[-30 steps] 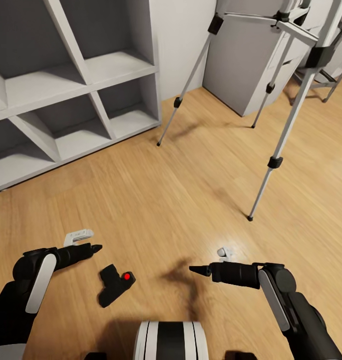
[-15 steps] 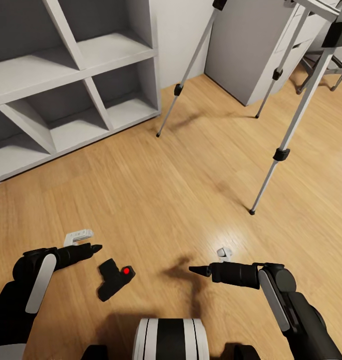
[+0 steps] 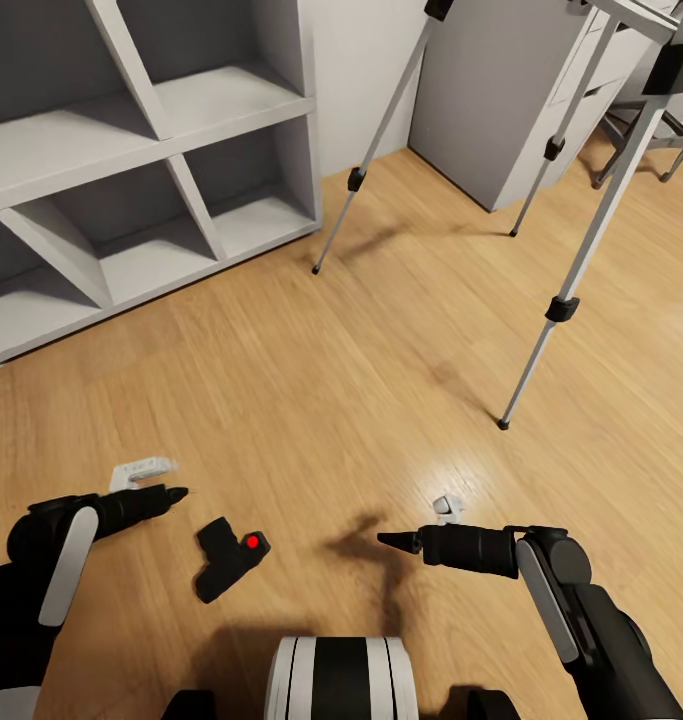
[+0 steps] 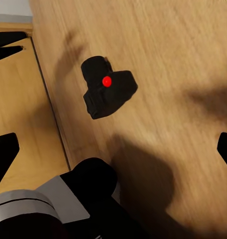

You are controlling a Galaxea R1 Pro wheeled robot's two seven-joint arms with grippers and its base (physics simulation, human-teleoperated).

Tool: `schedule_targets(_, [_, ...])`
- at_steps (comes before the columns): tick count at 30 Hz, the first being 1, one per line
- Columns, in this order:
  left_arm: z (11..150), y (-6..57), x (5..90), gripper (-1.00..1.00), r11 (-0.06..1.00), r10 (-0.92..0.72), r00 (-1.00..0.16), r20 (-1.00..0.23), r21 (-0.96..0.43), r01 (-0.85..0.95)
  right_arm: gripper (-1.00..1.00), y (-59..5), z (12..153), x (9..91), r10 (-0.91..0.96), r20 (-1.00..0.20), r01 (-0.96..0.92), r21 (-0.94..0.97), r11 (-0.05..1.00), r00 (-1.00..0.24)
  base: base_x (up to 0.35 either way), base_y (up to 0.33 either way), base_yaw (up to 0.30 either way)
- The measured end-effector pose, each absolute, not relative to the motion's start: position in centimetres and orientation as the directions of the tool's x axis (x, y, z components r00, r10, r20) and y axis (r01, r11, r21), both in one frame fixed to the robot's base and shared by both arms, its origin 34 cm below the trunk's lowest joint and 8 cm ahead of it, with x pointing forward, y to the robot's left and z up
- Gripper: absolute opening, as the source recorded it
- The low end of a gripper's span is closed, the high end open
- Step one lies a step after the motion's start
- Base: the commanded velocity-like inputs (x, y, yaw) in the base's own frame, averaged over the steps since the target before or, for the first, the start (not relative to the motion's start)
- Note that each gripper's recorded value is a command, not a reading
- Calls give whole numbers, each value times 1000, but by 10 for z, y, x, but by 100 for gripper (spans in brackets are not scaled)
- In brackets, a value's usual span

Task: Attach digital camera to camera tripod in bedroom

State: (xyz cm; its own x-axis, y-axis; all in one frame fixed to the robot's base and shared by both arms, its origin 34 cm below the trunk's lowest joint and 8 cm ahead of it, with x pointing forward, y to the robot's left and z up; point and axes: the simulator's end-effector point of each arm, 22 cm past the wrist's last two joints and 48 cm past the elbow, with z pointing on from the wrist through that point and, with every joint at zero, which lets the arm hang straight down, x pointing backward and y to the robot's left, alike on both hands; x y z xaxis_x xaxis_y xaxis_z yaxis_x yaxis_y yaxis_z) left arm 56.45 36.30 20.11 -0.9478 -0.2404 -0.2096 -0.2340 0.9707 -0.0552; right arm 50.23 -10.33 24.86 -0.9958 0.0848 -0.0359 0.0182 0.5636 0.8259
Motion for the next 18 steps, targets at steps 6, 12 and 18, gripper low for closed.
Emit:
schedule_targets(6, [216, 404, 578, 100, 983, -179, -947, -266, 2, -186, 100, -104, 248, 502, 86, -38, 17, 824, 566, -996, 0, 0, 0])
schedule_targets(12, [235, 375, 597, 100, 976, -120, -938, -326, -211, -52, 100, -104, 247, 503, 86, -40, 16, 822, 569, -996, 0, 0, 0])
schedule_targets(18, [231, 377, 576, 100, 977, -54, -951, -305, -213, 13, 100, -104, 247, 503, 86, -41, 16, 822, 570, -995, 0, 0, 0])
